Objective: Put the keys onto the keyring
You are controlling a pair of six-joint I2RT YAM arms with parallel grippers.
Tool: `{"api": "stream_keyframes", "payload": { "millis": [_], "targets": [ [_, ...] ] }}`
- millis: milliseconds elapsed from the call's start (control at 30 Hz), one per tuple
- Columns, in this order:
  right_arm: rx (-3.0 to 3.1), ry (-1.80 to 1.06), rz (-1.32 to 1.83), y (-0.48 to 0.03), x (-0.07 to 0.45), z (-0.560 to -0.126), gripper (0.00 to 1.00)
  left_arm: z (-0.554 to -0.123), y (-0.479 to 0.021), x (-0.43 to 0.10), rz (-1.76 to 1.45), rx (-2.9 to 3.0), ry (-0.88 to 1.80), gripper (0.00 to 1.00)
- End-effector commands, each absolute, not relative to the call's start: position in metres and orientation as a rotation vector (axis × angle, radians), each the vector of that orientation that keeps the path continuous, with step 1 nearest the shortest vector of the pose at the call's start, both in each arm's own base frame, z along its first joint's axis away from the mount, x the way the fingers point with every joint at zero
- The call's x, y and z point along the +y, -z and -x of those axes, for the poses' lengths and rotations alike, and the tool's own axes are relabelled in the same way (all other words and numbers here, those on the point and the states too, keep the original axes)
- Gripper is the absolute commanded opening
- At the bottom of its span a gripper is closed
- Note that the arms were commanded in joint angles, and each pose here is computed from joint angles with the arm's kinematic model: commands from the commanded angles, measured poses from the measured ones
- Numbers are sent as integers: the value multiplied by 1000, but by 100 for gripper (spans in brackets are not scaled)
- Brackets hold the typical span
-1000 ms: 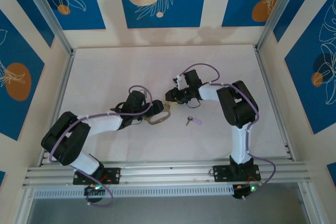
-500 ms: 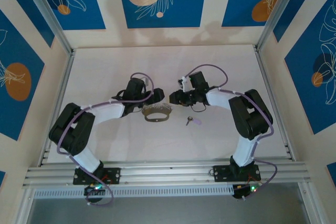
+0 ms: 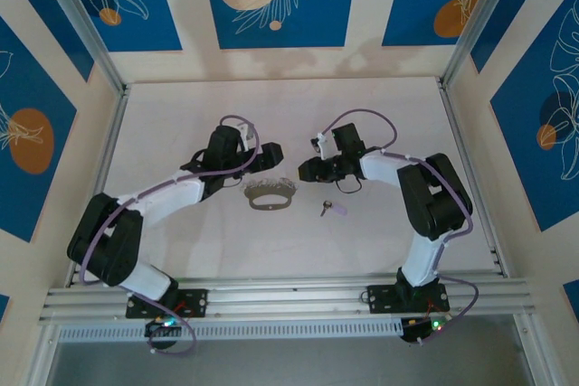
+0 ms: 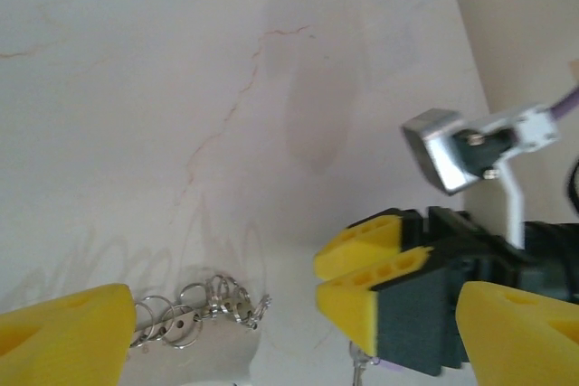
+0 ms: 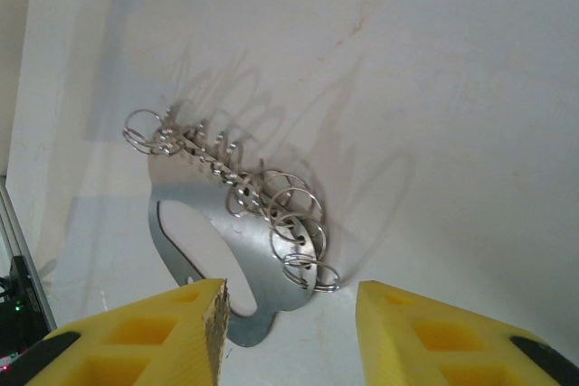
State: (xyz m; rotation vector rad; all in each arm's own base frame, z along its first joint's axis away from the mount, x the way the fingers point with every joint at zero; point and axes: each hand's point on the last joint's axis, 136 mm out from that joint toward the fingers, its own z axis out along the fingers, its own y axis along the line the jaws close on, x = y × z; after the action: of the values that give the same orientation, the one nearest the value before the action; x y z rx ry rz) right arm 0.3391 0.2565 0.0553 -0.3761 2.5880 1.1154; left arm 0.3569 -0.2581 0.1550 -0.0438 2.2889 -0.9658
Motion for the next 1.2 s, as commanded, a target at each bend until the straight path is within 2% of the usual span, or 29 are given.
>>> {"api": "stream_keyframes", "payload": {
  "millis": [0, 567, 1167],
  "targets": [
    [2574, -1181, 444, -53, 270, -340, 43, -352, -160, -254, 52, 2286, 986, 91],
    [2596, -1187, 450, -36, 288, -351, 41, -352, -161, -255, 56, 2275, 999, 92],
    [2600, -1230, 464, -45, 279, -320, 32, -353, -161, -256, 53, 2261, 1014, 92]
  ]
}}
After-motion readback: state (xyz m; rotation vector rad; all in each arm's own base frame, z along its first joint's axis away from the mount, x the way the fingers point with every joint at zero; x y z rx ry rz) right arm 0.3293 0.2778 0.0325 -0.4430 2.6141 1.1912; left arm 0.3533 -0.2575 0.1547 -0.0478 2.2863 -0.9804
